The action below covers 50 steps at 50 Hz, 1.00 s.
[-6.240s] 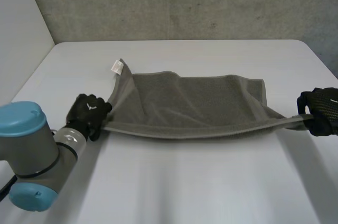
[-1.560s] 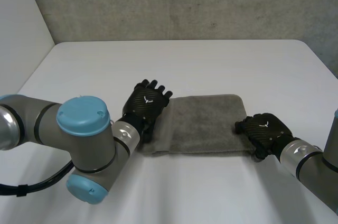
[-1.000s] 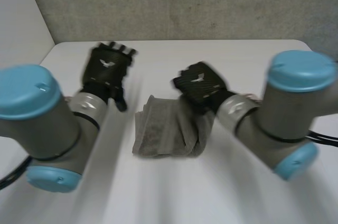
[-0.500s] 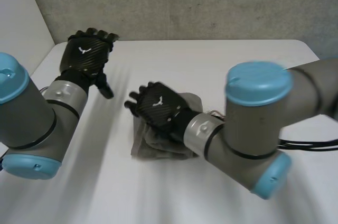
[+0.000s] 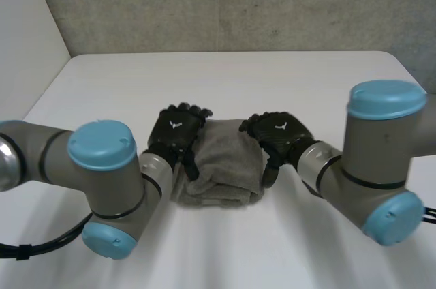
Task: Fold the towel.
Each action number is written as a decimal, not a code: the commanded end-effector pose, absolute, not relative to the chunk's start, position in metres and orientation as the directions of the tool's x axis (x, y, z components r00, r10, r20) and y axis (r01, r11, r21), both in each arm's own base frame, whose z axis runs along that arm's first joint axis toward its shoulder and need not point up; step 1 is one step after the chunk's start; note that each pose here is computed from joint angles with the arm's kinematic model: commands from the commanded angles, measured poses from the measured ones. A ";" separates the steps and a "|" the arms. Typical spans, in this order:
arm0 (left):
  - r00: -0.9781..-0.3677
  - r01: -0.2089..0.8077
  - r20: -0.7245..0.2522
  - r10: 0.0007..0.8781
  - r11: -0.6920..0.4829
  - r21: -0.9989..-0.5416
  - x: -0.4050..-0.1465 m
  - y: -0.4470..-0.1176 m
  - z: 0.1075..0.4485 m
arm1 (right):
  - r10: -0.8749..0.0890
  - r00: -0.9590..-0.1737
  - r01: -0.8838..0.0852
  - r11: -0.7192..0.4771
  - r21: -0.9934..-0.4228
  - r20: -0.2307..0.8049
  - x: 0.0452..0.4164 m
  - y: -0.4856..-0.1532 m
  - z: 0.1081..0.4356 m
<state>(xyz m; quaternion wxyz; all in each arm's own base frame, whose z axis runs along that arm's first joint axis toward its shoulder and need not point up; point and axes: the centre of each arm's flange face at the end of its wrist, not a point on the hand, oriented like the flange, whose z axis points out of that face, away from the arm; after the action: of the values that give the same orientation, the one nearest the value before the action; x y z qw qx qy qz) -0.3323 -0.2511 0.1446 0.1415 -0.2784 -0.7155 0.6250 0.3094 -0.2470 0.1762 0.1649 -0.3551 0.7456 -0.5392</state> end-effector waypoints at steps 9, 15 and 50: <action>-0.798 0.261 -0.157 0.581 0.098 -0.960 -0.333 -0.253 0.126 | -0.715 -0.693 -0.359 0.224 -0.906 0.097 0.322 -0.262 0.143; -0.808 0.207 -0.159 0.567 0.020 -0.978 -0.332 -0.253 0.169 | -0.680 -0.722 -0.295 0.133 -0.946 0.130 0.313 -0.266 0.192; -0.887 0.151 -0.148 0.437 -0.028 -0.988 -0.268 -0.239 0.295 | -0.355 -0.921 -0.193 0.053 -0.980 0.163 0.219 -0.281 0.299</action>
<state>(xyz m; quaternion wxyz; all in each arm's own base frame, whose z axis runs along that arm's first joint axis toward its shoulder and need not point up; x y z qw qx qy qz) -0.2674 -0.2383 0.2953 0.1017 -0.2152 -0.6909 0.6827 0.2147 -0.2841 0.2970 0.0542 -0.1844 0.7284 -0.6576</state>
